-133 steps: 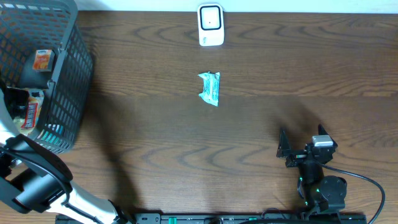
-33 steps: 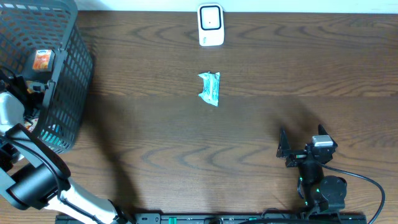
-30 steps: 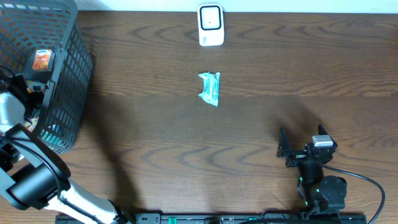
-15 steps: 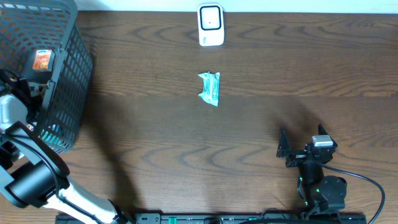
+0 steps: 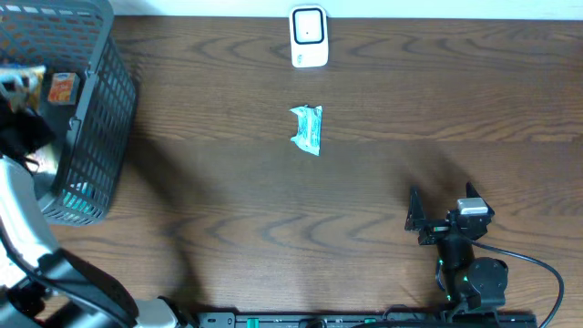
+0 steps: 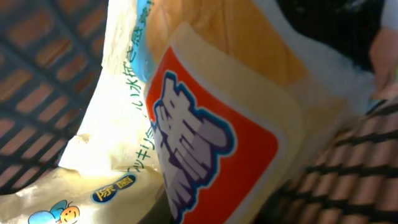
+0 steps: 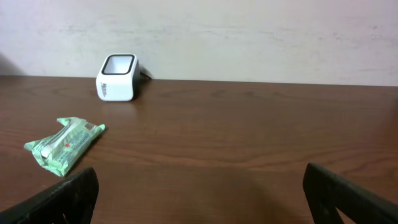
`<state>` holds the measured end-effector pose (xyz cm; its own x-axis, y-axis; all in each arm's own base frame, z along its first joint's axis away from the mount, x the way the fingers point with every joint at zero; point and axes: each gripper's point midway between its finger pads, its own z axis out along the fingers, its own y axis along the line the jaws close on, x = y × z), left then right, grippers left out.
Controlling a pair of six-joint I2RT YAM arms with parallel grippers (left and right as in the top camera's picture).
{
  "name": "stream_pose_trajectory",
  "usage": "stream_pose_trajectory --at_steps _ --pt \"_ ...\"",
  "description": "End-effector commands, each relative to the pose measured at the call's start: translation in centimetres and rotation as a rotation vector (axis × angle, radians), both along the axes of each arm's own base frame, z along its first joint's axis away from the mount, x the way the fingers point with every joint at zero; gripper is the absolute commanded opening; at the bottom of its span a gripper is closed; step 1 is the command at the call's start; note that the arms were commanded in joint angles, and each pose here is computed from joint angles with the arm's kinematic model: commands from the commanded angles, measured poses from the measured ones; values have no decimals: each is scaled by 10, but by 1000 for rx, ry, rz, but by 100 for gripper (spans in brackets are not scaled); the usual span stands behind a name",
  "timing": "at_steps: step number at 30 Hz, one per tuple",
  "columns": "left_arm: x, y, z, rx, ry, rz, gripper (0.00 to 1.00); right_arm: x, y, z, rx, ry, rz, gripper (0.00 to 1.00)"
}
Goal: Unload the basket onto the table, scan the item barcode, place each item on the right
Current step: 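Reach the left gripper into the basket and grasp the yellow snack bag, then carry the yellow snack bag to the scanner and drop it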
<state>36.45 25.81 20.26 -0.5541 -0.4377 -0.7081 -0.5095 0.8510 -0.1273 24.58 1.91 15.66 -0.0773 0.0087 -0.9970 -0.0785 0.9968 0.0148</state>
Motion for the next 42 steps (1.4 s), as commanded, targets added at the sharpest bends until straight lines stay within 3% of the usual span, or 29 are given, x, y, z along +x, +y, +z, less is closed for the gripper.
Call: stream_pose_trajectory --at_steps 1,10,18,22,31,42 --pt "8 -15 58 -63 -213 21 7 0 -3 -1 -1 1 -13 99" --pt "-13 -32 153 12 -465 61 8 0 -3 -1 -1 0 -13 99" --pt "-31 -58 222 -211 -762 186 7 0 -3 -1 -1 0 -13 99" --pt "-18 -114 240 -317 -808 57 8 0 -3 -1 -1 0 -13 99" --pt "30 -297 191 -549 -550 -367 7 0 -3 -1 -1 0 -13 99" --pt "67 -402 15 -448 -52 -361 8 0 -3 -1 -1 1 -13 99"
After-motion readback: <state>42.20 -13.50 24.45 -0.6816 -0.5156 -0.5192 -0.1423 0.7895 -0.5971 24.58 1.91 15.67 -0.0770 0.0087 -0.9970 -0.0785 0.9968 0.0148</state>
